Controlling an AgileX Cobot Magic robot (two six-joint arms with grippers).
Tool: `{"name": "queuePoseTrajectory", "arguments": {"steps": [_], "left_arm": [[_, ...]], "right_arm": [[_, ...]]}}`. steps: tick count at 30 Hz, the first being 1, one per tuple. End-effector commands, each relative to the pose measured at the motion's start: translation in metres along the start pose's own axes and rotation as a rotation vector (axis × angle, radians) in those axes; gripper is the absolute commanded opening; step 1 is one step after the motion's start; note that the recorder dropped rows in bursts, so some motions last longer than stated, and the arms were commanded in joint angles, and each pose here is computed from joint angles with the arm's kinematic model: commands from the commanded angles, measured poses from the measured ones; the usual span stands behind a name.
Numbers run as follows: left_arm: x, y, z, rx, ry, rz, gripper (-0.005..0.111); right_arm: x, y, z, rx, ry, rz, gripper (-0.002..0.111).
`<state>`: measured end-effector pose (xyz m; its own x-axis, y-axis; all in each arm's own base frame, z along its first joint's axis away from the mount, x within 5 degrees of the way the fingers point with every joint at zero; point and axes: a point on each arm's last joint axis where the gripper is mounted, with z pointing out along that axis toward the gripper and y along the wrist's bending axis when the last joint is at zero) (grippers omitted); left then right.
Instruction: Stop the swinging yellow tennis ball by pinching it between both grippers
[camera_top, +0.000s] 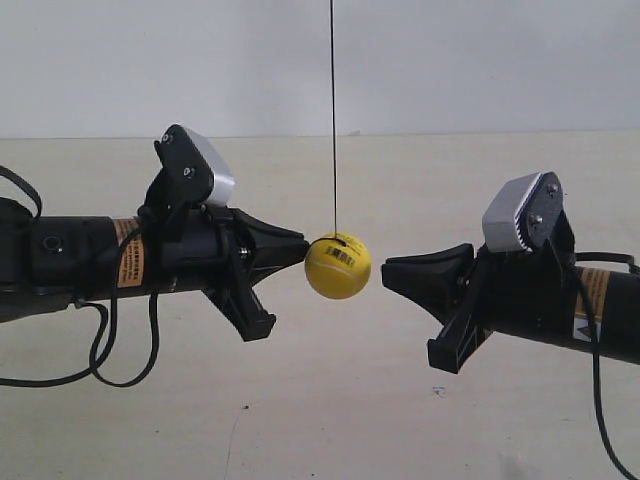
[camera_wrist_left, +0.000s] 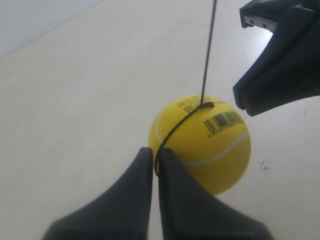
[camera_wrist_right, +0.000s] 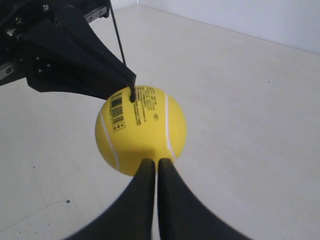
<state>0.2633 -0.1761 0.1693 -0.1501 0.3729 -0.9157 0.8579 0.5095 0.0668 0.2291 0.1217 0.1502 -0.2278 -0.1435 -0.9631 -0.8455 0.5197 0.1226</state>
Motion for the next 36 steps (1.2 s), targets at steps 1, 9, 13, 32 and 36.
{"name": "queuePoseTrajectory", "arguments": {"steps": [1,9,13,32,36], "left_arm": [[-0.001,-0.003,0.001,0.018,-0.017,0.010,0.005],[-0.001,-0.003,0.001,0.018,-0.017,0.010,0.005],[-0.001,-0.003,0.001,0.018,-0.017,0.010,0.005],[0.006,-0.004,0.000,0.040,0.062,0.074,0.005],[0.009,-0.007,0.000,0.066,0.087,0.095,0.005]], "right_arm": [[-0.001,0.002,0.001,-0.015,-0.007,-0.003,0.000],[-0.001,0.002,0.001,-0.015,-0.007,0.000,0.000],[-0.001,0.002,0.001,-0.016,-0.007,-0.001,0.000],[0.008,0.004,0.004,-0.077,-0.019,0.026,0.000],[0.008,0.004,0.004,-0.077,-0.019,0.026,0.000]]}}
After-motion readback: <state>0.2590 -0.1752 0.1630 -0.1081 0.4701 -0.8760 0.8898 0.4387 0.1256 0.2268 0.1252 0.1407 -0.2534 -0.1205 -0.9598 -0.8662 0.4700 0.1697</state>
